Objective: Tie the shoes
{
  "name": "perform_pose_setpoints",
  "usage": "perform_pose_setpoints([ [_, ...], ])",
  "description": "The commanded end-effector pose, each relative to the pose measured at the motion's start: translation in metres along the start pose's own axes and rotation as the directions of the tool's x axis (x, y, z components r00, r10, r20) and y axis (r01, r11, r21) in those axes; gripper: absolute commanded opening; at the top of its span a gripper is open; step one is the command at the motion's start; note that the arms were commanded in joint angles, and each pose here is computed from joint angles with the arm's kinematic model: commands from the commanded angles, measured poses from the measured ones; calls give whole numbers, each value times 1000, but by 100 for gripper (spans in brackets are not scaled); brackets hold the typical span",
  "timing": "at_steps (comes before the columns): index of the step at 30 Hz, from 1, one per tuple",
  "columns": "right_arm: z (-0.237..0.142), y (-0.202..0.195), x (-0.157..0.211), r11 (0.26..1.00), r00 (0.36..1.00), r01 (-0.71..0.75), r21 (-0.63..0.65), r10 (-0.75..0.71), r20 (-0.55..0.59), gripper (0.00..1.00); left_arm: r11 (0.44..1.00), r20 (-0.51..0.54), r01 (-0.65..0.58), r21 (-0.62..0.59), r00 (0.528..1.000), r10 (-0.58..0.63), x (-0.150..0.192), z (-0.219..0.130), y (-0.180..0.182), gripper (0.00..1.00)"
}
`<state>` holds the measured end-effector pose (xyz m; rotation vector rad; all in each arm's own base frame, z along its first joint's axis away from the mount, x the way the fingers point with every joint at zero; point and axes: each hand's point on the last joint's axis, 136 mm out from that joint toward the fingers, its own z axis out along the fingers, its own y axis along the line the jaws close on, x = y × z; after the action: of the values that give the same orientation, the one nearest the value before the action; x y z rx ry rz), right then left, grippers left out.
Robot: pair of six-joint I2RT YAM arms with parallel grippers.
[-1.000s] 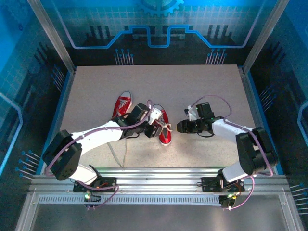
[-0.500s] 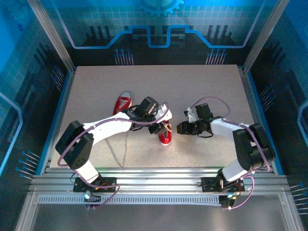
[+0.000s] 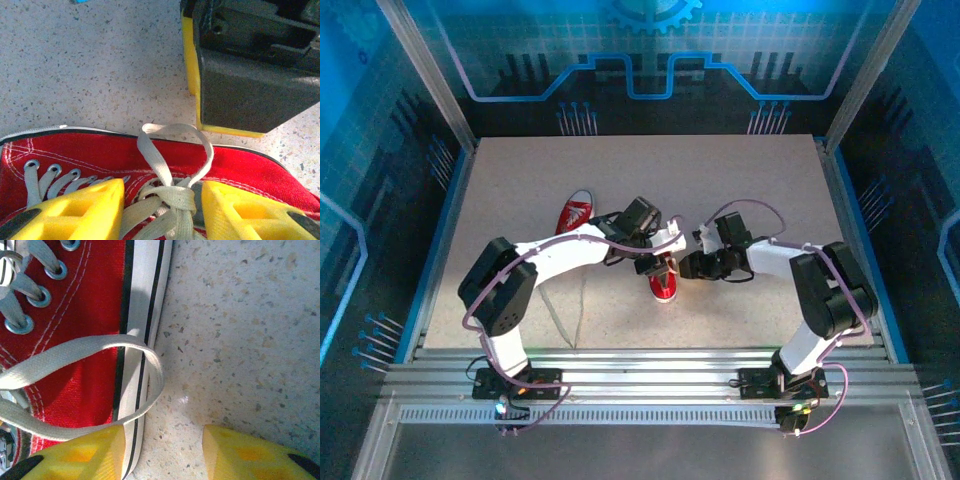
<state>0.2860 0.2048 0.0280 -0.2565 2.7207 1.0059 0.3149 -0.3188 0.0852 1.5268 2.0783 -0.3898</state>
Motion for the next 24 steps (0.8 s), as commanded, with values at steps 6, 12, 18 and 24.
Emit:
perform_pose_setpoints([
  [6,-5,2,-6,1000,999,9,3,-9,44,47,1000,-27,-19,22,999,20,-1,-1,-1,17],
  [12,-20,5,-10,1000,993,-1,-6,2,116,46,995,1,86,50,996,-86,-3,-7,7,9],
  [18,-12,20,-4,997,994,5,-73,3,109,45,985,17,152,80,988,-154,-4,-10,10,8],
  [24,-7,33,-2,993,991,14,-121,3,135,34,967,29,230,107,972,-234,-5,-10,13,7],
])
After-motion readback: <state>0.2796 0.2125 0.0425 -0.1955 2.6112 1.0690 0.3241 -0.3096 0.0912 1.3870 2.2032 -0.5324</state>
